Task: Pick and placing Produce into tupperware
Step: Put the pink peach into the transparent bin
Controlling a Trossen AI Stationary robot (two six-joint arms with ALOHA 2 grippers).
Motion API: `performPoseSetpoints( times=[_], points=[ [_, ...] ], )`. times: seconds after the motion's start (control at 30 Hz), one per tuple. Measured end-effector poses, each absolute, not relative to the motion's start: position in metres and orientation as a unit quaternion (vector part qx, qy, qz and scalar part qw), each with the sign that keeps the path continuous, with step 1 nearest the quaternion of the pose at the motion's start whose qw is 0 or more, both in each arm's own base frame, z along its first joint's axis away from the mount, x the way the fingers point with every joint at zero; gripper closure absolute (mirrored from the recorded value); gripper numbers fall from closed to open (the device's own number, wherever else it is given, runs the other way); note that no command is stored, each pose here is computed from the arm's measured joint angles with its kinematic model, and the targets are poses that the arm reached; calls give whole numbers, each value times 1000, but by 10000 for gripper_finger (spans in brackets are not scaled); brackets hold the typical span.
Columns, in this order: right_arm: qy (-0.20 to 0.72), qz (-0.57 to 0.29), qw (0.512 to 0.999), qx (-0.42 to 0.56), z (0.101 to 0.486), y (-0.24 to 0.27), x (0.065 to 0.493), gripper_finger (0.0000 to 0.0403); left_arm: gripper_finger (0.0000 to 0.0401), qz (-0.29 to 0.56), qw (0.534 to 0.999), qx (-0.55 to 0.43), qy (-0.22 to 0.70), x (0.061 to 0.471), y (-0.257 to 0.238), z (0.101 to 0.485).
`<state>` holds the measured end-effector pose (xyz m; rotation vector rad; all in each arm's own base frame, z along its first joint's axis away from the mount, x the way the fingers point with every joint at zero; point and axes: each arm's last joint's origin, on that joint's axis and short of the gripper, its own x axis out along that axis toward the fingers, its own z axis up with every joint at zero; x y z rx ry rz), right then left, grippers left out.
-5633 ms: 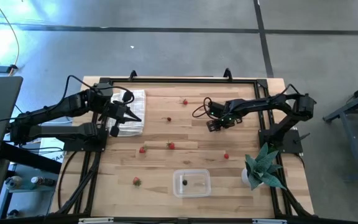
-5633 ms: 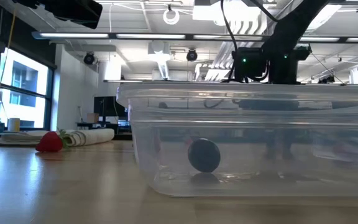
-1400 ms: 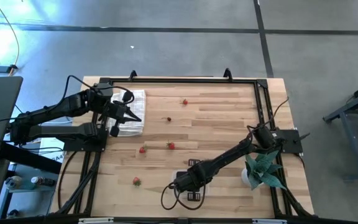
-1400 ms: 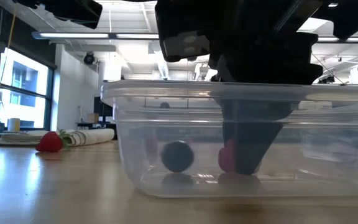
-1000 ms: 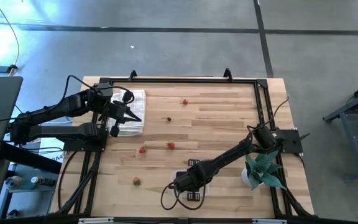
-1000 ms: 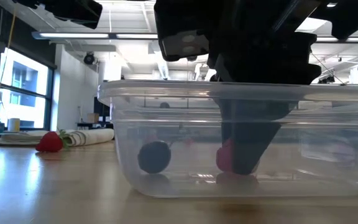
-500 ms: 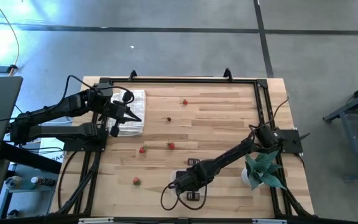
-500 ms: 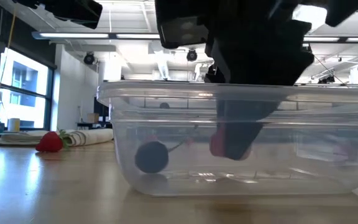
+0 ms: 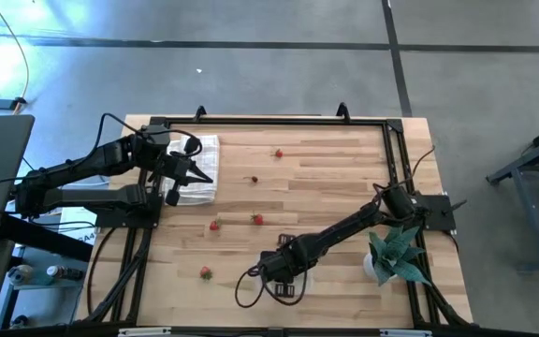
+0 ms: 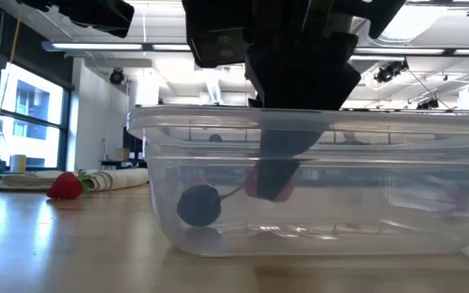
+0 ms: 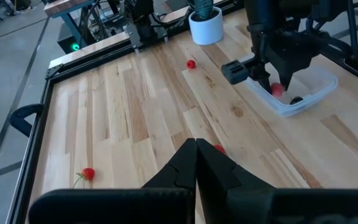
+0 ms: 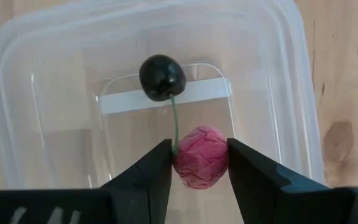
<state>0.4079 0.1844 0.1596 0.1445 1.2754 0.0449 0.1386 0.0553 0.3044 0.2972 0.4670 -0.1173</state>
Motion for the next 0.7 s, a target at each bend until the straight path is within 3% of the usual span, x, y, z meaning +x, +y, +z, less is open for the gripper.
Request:
performPoseSetpoints(
  times=[0.7],
  points=[
    [595, 51, 797, 86, 160, 181, 412, 265, 400, -58, 960, 147, 230, 139, 55, 304]
  ],
)
